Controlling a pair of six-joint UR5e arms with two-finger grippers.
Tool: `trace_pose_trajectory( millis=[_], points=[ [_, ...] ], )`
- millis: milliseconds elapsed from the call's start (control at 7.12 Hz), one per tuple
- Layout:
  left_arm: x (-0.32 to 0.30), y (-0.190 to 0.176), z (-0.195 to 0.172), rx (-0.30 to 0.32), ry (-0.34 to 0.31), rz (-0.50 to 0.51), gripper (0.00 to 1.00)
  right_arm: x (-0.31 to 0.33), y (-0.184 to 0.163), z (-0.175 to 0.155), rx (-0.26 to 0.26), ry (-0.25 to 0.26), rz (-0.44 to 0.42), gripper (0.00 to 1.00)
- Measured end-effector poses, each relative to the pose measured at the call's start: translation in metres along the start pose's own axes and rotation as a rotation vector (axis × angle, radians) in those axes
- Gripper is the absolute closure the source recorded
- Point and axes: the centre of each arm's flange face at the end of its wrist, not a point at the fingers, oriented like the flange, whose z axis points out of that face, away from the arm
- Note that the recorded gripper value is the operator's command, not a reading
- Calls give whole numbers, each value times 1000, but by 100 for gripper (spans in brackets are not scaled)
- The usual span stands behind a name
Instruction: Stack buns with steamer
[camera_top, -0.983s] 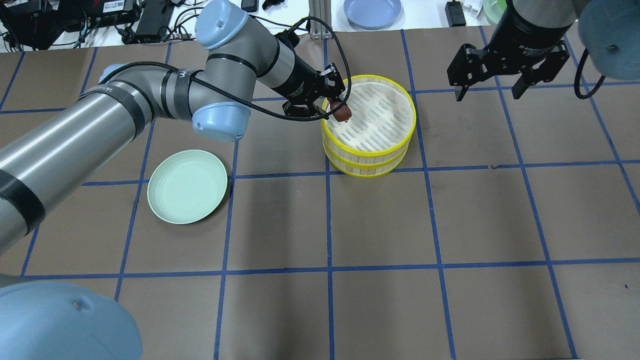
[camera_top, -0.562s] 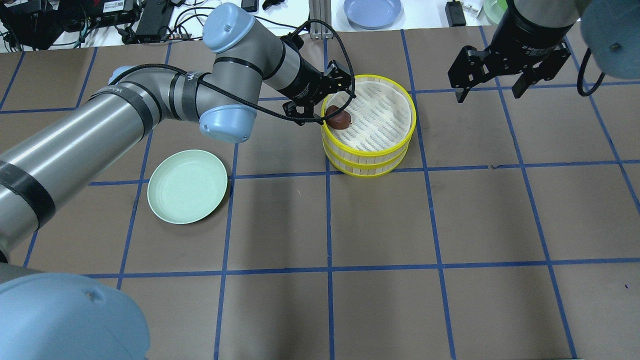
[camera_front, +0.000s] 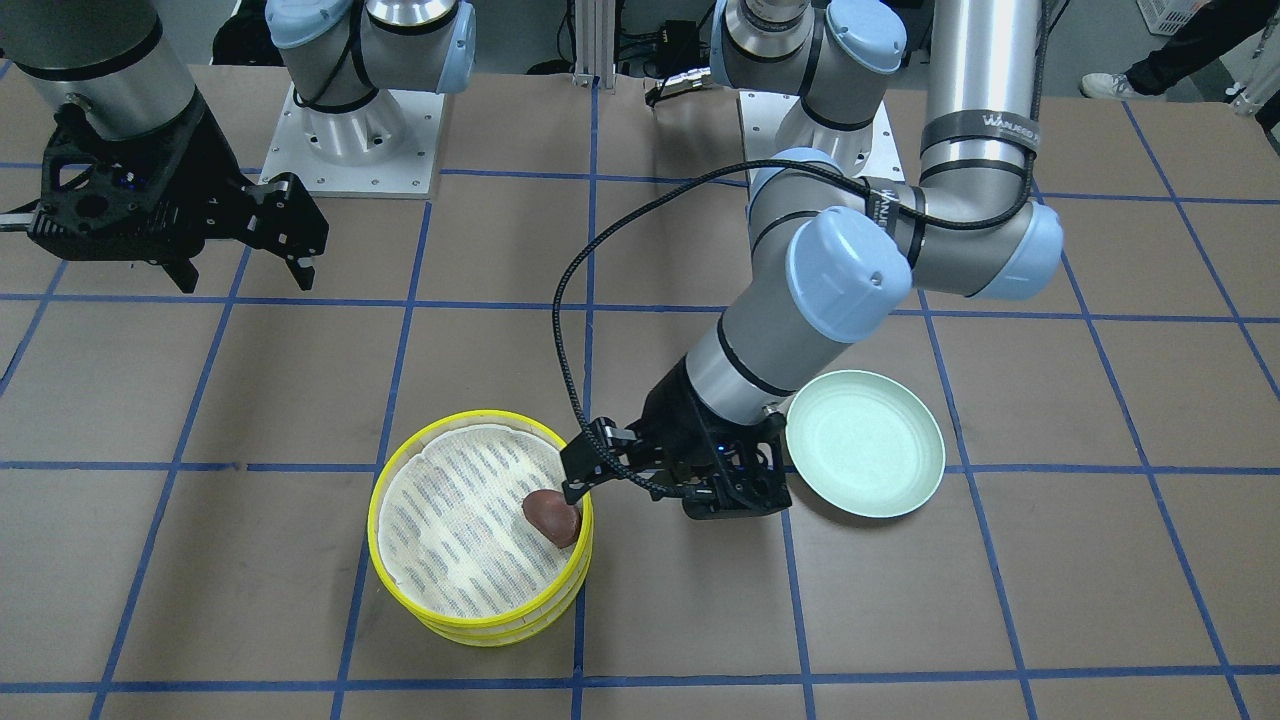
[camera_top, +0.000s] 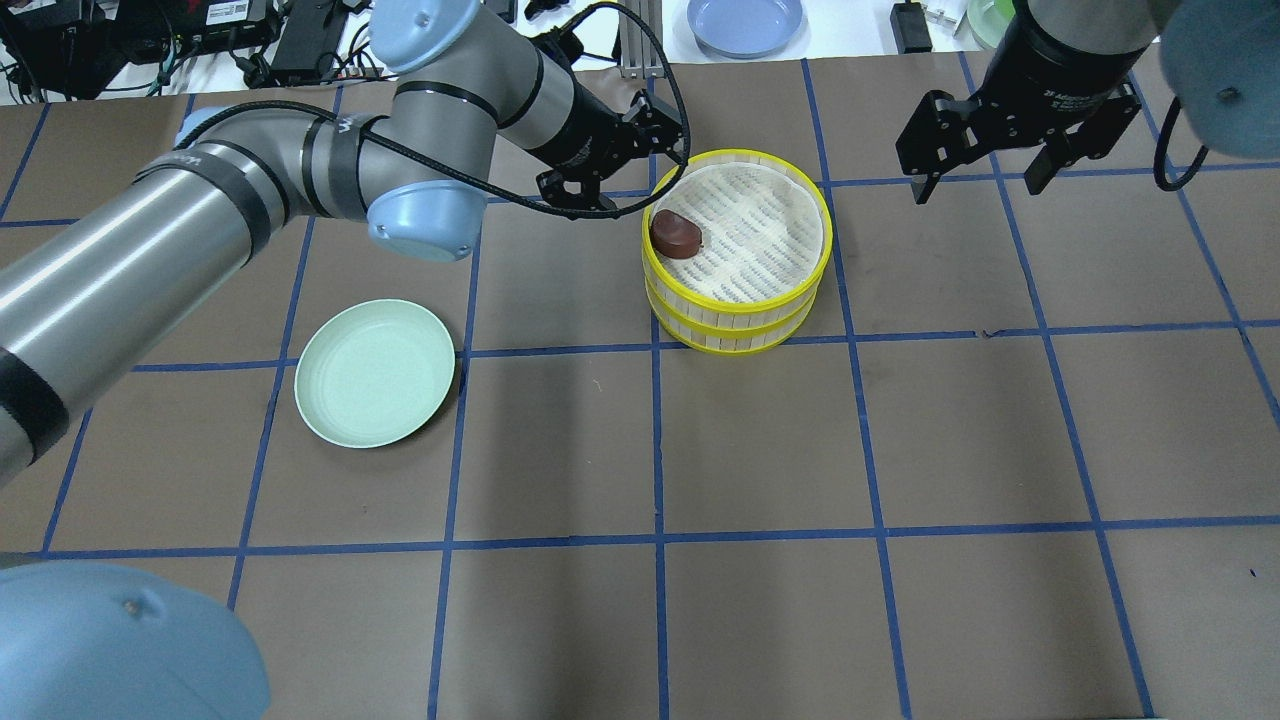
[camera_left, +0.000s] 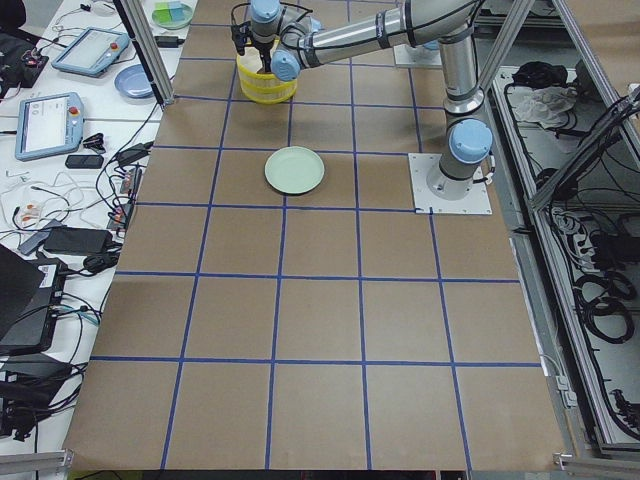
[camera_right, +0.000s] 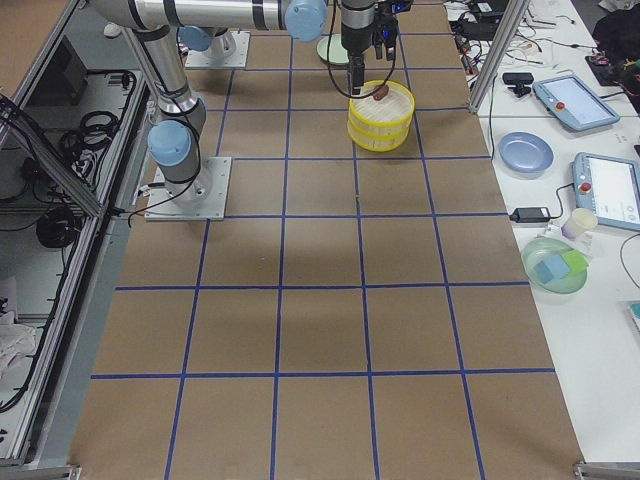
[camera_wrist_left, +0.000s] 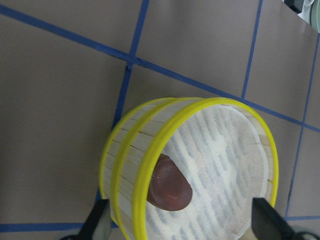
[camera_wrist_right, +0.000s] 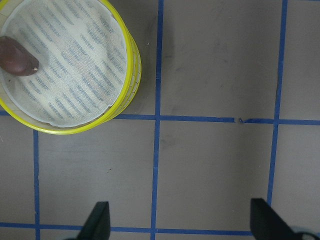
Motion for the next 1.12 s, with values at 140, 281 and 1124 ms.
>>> trace_pose_trajectory(
  millis=[140,281,1124],
  points=[
    [-24,-8,-18,-5,-89,96,0,0,0,0,0,0,0,0],
    [-45,-13,-39,-15,-191,191,0,0,0,0,0,0,1,0],
    [-85,45,-194,-151,-503,335,0,-2,1,0,0,-2,-2,0]
  ],
)
